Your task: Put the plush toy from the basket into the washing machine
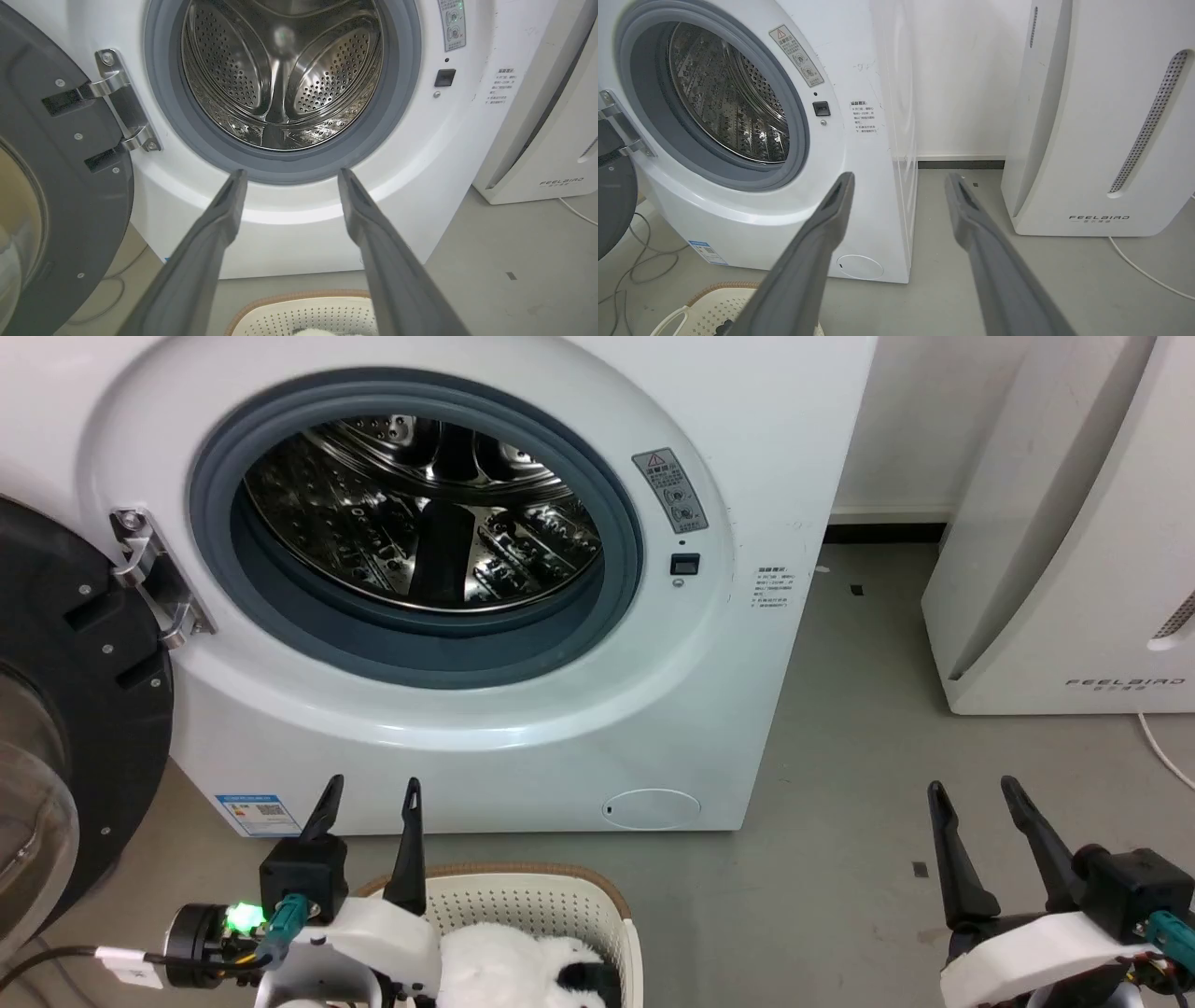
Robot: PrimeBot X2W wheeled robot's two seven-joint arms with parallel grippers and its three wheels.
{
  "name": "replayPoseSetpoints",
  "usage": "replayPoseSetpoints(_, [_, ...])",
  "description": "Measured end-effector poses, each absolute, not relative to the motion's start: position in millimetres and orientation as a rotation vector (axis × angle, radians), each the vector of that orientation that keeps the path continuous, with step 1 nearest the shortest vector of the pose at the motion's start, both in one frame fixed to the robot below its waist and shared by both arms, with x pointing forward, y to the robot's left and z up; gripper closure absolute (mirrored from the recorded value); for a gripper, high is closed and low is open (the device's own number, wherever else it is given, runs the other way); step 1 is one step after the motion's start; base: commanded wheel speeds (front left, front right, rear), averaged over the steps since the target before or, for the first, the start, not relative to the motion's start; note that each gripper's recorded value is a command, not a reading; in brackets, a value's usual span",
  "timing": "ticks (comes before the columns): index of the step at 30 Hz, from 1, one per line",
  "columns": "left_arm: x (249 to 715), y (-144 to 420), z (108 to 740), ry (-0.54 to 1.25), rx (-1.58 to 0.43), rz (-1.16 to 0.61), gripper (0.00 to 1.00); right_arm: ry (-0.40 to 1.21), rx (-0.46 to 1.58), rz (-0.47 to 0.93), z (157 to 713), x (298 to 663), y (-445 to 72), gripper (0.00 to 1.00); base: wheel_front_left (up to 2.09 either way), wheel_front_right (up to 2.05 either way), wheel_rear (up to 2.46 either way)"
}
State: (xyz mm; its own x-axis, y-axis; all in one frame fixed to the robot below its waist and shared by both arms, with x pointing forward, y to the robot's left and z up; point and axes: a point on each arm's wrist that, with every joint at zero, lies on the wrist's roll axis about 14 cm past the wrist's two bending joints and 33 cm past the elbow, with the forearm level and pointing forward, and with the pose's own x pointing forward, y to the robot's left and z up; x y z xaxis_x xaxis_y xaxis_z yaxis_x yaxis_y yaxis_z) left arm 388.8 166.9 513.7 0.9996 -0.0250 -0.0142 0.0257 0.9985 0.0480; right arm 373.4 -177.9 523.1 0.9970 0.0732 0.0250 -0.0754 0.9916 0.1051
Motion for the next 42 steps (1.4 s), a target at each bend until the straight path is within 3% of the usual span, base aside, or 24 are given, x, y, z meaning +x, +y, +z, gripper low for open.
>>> replayPoseSetpoints(15, [412.3, 149.7, 474.0, 0.114, 0.082, -0.108, 0.00, -0.039, 0.167, 0.049, 521.1, 388.9, -185.7, 0.00, 0.00, 0.00, 0.00])
replayPoseSetpoints(42, [437.6, 105.8, 323.5, 0.542, 0.258, -0.387, 0.00, -0.048, 0.245, -0.040, 500.3, 424.1, -213.5, 0.00, 0.00, 0.00, 0.00])
